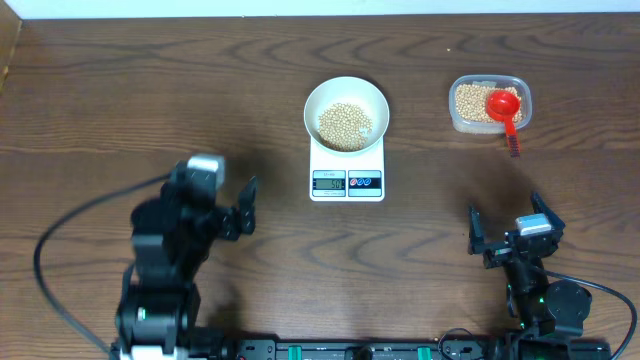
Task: Scoop item into bowl and weigh 50g on scale
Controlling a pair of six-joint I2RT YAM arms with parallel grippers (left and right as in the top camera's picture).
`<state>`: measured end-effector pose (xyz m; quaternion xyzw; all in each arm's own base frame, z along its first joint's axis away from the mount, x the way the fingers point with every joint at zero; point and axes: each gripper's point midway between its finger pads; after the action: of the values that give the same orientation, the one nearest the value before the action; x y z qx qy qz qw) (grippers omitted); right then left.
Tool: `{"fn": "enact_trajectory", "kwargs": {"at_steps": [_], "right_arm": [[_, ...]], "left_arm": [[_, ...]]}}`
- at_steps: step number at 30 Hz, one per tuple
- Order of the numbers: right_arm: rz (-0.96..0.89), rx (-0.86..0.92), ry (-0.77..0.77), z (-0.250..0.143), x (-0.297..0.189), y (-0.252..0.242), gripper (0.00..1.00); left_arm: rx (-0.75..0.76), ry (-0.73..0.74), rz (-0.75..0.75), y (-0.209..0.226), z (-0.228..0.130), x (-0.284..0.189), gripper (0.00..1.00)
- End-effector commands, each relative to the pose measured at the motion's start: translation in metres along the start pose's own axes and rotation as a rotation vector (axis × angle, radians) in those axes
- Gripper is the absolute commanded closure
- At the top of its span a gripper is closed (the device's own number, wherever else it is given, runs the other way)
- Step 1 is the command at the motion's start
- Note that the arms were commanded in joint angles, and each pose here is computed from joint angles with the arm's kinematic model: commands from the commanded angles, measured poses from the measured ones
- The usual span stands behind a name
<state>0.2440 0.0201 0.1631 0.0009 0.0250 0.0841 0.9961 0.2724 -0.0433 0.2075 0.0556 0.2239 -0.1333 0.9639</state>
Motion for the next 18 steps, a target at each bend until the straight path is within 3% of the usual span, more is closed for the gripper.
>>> {"fn": "enact_trajectory", "kwargs": {"at_steps": [1, 11, 18], "right_arm": [[0.012, -0.014, -0.001, 0.0, 0.0, 0.003, 0.01], [0.012, -0.014, -0.001, 0.0, 0.0, 0.003, 0.01], [0.012, -0.014, -0.001, 0.0, 0.0, 0.003, 0.01]], "left_arm": [[0.01, -0.104, 0.043, 0.008, -0.014, -0.014, 0.07], [0.04, -0.314, 0.245, 0.035, -0.05, -0.012, 0.07], [0.059, -0.33, 0.284, 0.038, -0.069, -0.007, 0.07]]}}
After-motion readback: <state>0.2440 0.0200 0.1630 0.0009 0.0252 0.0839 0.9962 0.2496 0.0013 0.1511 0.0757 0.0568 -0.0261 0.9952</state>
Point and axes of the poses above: each gripper's point midway between its finger pads, its own x axis out along the fingers, its own y axis along the line the jaws close on, z = x × y, and after that the axes turned 8 degrees about x, right-handed
